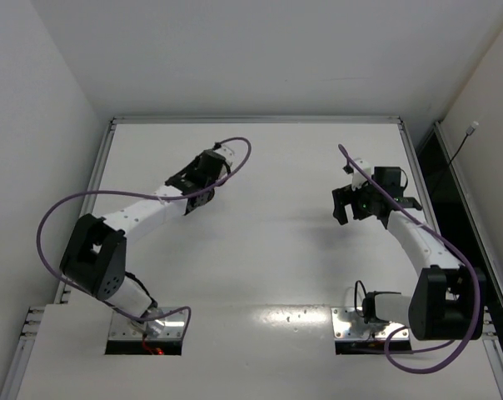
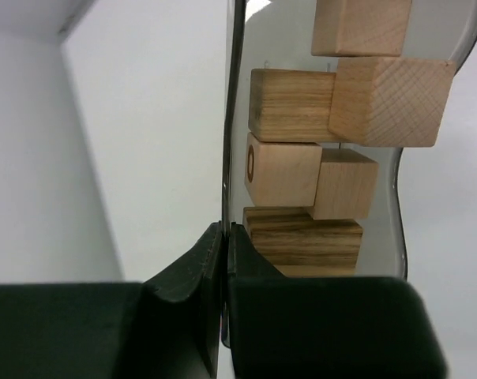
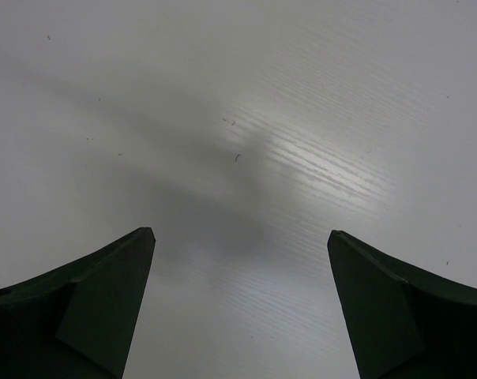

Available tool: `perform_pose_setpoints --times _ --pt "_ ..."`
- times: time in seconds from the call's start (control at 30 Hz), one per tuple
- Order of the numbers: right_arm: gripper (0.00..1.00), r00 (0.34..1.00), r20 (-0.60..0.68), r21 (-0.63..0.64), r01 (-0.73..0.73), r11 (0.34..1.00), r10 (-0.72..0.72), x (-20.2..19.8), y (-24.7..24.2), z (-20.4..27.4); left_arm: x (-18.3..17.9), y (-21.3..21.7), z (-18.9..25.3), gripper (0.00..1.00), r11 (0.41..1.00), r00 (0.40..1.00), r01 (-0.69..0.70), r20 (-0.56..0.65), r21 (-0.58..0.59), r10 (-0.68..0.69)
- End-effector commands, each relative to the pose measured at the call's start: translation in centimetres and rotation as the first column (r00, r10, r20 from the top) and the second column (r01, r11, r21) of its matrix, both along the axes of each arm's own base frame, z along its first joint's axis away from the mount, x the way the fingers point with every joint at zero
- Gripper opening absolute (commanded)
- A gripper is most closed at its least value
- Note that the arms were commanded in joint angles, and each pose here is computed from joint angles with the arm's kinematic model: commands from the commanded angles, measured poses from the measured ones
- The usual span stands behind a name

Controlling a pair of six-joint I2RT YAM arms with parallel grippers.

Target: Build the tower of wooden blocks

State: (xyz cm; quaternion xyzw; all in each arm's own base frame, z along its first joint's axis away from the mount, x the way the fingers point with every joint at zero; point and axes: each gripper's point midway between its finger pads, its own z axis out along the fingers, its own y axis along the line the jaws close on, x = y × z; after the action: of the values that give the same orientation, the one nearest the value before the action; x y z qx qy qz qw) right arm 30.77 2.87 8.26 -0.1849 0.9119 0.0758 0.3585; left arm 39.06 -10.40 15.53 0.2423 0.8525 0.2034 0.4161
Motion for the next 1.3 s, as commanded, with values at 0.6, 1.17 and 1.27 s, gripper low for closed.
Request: perform_pose_setpoints --times 0.6,1.17,1.27 --pt "0.88 0.993 0.118 -0.005 0.011 1.0 -0.011 0.8 -0.2 2.5 -9.5 -2.2 3.2 0.0 0.821 0.886 -0.245 0.464 0.515 -0.026" --pt "0.88 0.991 0.127 -0.018 0.045 0.999 -0.042 0.6 -1.1 2.6 -11.7 -7.7 1.6 0.0 0.818 0.864 -0.128 0.468 0.561 -0.186" --pt "0.88 0.992 0.118 -0.01 0.037 0.999 -0.035 0.6 -1.0 2.4 -11.7 -7.6 1.8 0.0 0.823 0.862 -0.13 0.473 0.554 -0.182"
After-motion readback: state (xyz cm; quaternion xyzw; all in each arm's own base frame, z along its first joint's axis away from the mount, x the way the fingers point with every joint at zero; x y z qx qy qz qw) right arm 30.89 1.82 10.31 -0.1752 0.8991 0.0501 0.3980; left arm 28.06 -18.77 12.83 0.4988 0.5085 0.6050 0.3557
